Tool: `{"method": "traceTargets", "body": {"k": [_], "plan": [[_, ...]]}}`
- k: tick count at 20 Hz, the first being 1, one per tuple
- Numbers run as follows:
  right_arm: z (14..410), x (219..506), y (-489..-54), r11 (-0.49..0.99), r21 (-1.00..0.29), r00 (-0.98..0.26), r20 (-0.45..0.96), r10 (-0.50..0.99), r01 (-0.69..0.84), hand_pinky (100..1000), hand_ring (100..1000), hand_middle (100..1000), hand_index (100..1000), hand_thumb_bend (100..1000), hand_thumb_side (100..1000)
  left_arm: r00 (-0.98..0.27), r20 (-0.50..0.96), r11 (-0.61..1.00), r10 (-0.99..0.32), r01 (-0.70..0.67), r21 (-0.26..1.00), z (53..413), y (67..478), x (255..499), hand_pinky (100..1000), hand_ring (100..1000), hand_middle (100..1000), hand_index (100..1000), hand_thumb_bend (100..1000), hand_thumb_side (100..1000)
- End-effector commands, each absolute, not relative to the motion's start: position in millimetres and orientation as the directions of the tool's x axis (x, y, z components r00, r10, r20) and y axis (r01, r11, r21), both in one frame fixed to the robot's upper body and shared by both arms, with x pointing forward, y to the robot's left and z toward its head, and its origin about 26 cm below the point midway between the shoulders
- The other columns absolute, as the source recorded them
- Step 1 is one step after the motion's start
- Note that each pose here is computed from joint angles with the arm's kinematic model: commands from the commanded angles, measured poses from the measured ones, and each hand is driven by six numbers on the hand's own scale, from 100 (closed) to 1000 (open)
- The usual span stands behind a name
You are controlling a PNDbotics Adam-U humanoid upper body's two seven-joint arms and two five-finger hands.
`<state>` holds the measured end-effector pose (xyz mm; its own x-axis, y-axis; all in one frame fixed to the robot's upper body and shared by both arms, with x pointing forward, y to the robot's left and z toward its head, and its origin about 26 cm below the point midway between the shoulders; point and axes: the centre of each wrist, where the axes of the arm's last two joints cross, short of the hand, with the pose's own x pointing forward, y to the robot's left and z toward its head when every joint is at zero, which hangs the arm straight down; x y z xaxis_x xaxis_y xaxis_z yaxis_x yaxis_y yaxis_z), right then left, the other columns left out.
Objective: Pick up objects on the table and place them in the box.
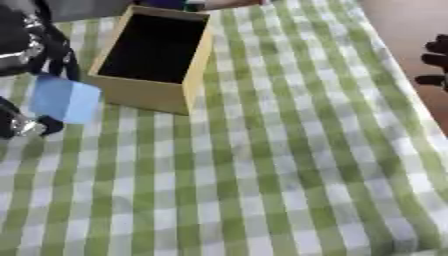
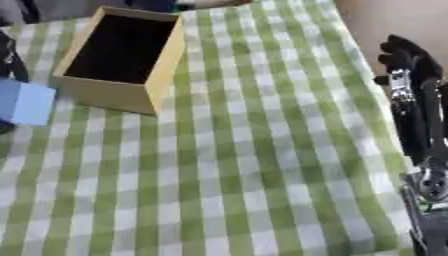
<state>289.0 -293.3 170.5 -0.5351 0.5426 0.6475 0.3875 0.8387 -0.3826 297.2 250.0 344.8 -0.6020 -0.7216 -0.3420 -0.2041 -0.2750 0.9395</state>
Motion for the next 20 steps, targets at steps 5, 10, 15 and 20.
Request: {"method": "traceTargets", "body": {"k": [5,10,15,20], "plan": [[178.2,286.0,-295.6,0.828,-0.401,-0.55,0.62,0.56,0.391,678,818,797,894,100,1000,-0.596,-0.299,-0.198,-0.745,-0.23,0.953,380.1,237.9,323.6,386,428,421,476,199,100],[178.8,286.5,-294.4,0.831,-0.402,-0.555,0.619,0.557,0.385,677,818,797,894,100,1000,-0.602,-0.241,-0.12,-0.762,-0.233,0.965,393.9,225.0,358.0,405,437,432,479,169,100],[180.6,288.0,-290.6,0.84,-0.402,-0.571,0.616,0.543,0.364,677,818,797,895,100,1000,-0.552,-0.22,-0.093,-0.804,-0.248,0.964,398.1,218.2,396.0,417,443,439,485,164,100],[182.3,289.4,-286.8,0.85,-0.399,-0.586,0.616,0.527,0.344,676,818,797,895,100,1000,-0.467,-0.233,-0.135,-0.853,-0.234,0.963,386.7,217.2,434.6,435,458,454,507,184,100]]}}
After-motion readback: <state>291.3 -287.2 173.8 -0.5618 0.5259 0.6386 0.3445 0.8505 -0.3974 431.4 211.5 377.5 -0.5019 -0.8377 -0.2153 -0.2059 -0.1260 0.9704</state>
